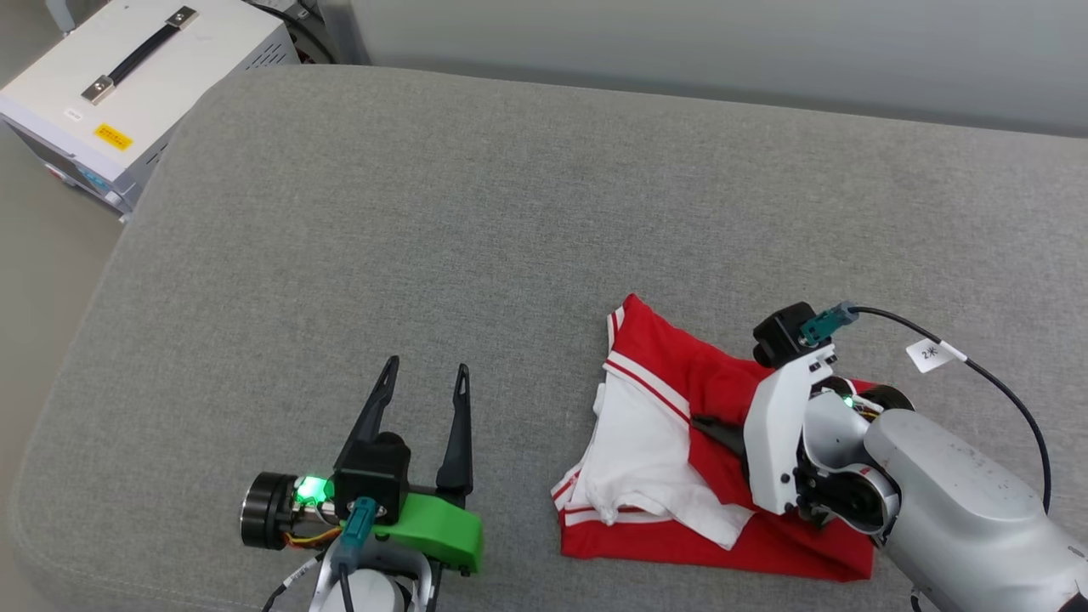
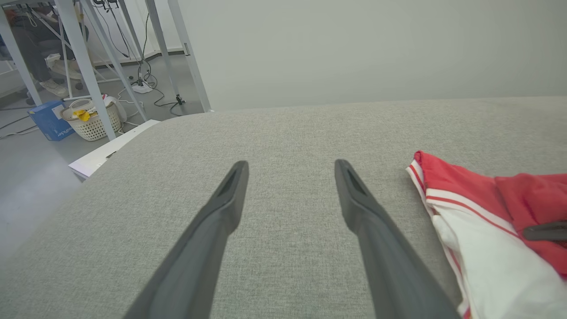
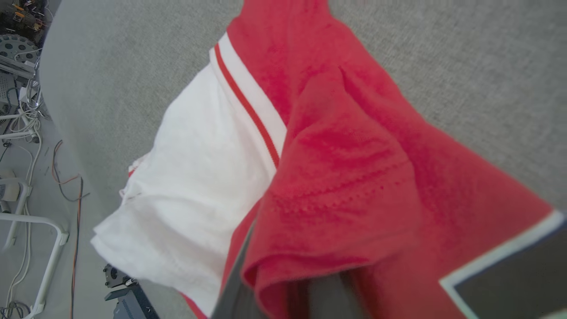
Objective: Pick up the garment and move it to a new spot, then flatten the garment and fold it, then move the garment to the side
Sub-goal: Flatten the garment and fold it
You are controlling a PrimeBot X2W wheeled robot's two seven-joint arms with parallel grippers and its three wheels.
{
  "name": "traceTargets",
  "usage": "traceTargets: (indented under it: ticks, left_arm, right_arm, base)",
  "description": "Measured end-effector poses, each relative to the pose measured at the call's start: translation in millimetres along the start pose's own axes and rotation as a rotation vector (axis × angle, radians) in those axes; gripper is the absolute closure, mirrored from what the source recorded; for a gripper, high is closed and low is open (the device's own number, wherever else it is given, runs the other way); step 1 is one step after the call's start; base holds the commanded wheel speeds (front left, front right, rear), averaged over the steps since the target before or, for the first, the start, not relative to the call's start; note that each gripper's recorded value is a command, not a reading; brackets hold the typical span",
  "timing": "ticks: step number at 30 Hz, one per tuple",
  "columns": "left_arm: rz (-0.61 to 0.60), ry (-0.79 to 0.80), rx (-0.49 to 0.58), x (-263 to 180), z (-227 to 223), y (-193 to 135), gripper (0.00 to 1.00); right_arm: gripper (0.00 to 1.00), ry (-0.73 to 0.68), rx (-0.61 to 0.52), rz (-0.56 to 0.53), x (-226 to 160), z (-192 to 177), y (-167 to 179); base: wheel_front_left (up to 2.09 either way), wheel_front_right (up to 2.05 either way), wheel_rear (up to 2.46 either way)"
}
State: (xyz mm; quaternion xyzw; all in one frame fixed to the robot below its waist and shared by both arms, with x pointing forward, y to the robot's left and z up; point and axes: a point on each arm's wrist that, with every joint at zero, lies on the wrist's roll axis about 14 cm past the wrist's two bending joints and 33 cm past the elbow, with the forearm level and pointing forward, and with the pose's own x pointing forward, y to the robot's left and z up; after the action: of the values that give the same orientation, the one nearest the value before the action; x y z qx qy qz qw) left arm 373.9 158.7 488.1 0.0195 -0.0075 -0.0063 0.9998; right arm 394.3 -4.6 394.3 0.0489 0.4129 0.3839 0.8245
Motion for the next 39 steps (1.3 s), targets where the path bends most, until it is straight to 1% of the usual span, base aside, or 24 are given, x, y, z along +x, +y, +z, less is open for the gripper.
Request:
traceTargets:
  ticks: [1, 5, 8, 10, 12, 15, 18, 20, 23, 28, 29, 33, 39]
  left_arm:
    - [-0.002, -0.001, -0.001, -0.5, 0.5, -0.4, 0.00]
    - [0.002, -0.020, 0.000, -4.0, 6.8, 1.1, 0.00]
    - [0.002, -0.031, 0.000, -8.3, 10.3, 1.5, 0.00]
    - [-0.001, -0.037, -0.001, -10.2, 12.1, 0.6, 0.00]
    - [-0.006, -0.043, -0.001, -10.8, 14.1, -0.4, 0.00]
    - [-0.021, -0.057, 0.000, -10.4, 18.1, -4.1, 0.00]
    - [-0.042, -0.063, -0.001, -11.1, 19.7, -9.6, 0.00]
    - [-0.055, -0.067, 0.000, -11.2, 21.0, -13.1, 0.00]
    - [-0.070, -0.080, 0.003, -10.2, 24.7, -17.2, 0.00]
    - [-0.085, -0.095, 0.007, -11.5, 29.4, -21.7, 0.00]
    - [-0.087, -0.098, 0.008, -11.8, 30.4, -22.2, 0.00]
    - [-0.093, -0.105, 0.007, -14.9, 32.3, -23.8, 0.00]
    - [-0.087, -0.119, 0.006, -19.5, 36.7, -21.7, 0.00]
  right_arm:
    - [0.00, -0.016, -0.009, 0.001, -1.8, 2.7, 1.2]
    - [0.00, -0.156, -0.064, 0.003, -22.3, 28.8, 5.1]
    - [0.00, -0.302, -0.116, -0.029, -49.4, 57.7, -2.1]
    - [0.00, -0.393, -0.159, -0.072, -70.6, 73.3, -12.2]
    - [0.00, -0.507, -0.175, -0.127, -95.8, 88.3, -25.7]
    - [0.00, -0.657, -0.250, -0.243, -134.4, 107.2, -47.7]
    - [0.00, -0.799, -0.286, -0.337, -169.1, 118.6, -60.8]
    - [0.00, -0.876, -0.326, -0.407, -190.1, 119.3, -67.6]
    - [0.00, -0.956, -0.347, -0.509, -216.9, 114.4, -77.8]
    - [0.00, -1.027, -0.351, -0.629, -243.6, 94.3, -78.7]
    - [0.00, -1.045, -0.334, -0.647, -248.1, 89.7, -77.7]
    - [0.00, -1.107, -0.302, -0.686, -260.5, 75.6, -64.4]
    - [0.00, -1.130, -0.227, -0.706, -261.0, 47.6, -50.5]
  base:
    - [0.00, 0.00, 0.00]
    - [0.00, 0.00, 0.00]
    - [0.00, 0.00, 0.00]
    - [0.00, 0.00, 0.00]
    - [0.00, 0.00, 0.00]
    - [0.00, 0.00, 0.00]
    - [0.00, 0.00, 0.00]
    - [0.00, 0.00, 0.00]
    - [0.00, 0.00, 0.00]
    - [0.00, 0.00, 0.00]
    - [0.00, 0.00, 0.00]
    - [0.00, 0.00, 0.00]
    - [0.00, 0.00, 0.00]
